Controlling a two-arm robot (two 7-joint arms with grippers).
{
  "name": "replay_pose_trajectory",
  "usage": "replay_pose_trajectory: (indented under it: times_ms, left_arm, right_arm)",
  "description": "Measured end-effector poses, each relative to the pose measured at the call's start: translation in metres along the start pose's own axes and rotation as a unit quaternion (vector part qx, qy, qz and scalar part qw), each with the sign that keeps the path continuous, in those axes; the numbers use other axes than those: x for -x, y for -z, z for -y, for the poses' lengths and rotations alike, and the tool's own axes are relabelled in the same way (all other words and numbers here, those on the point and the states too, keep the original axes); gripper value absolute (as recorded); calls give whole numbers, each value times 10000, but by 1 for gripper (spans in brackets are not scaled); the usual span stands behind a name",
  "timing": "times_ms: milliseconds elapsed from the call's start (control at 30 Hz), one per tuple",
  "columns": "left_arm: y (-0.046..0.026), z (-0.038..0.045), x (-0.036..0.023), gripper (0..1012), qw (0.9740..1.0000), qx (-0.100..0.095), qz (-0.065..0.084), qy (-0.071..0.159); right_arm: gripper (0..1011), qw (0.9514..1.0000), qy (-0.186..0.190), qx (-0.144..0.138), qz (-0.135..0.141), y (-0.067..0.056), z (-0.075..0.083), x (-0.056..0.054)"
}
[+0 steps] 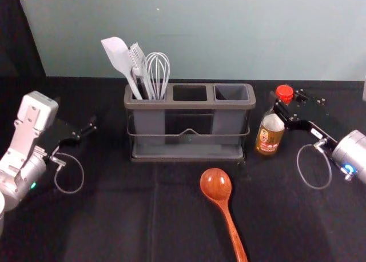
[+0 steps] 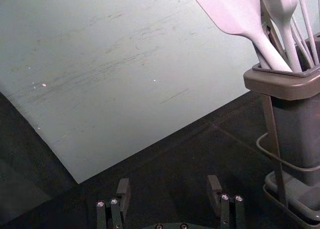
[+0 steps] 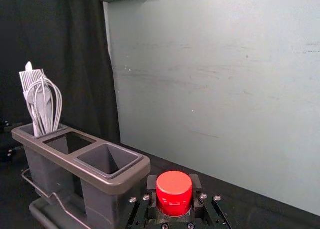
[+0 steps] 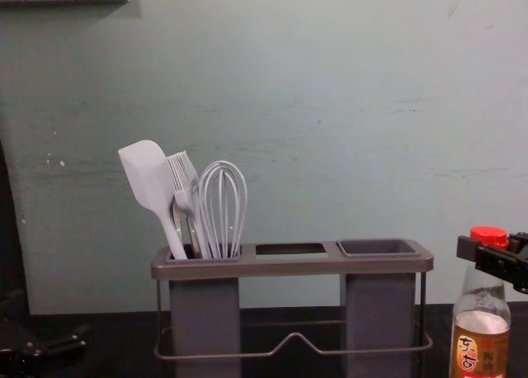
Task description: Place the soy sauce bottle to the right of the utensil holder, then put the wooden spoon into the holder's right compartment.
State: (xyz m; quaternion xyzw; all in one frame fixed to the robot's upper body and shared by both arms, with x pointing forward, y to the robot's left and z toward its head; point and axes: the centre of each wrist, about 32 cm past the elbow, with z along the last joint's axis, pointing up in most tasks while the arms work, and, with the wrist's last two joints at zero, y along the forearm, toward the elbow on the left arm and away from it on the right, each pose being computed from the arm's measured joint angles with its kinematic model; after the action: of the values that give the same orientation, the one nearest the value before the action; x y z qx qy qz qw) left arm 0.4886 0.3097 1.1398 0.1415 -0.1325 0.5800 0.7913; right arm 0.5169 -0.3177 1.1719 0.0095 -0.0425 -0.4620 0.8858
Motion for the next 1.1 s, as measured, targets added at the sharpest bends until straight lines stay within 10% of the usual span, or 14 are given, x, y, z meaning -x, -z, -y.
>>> replay_pose_trajectory:
  times_ms: [1100]
  left_arm:
    - [0,0,0,1005,10000,0,0,0]
  right_arm:
    - [448,9994,-340,16,90,21,-109,-75]
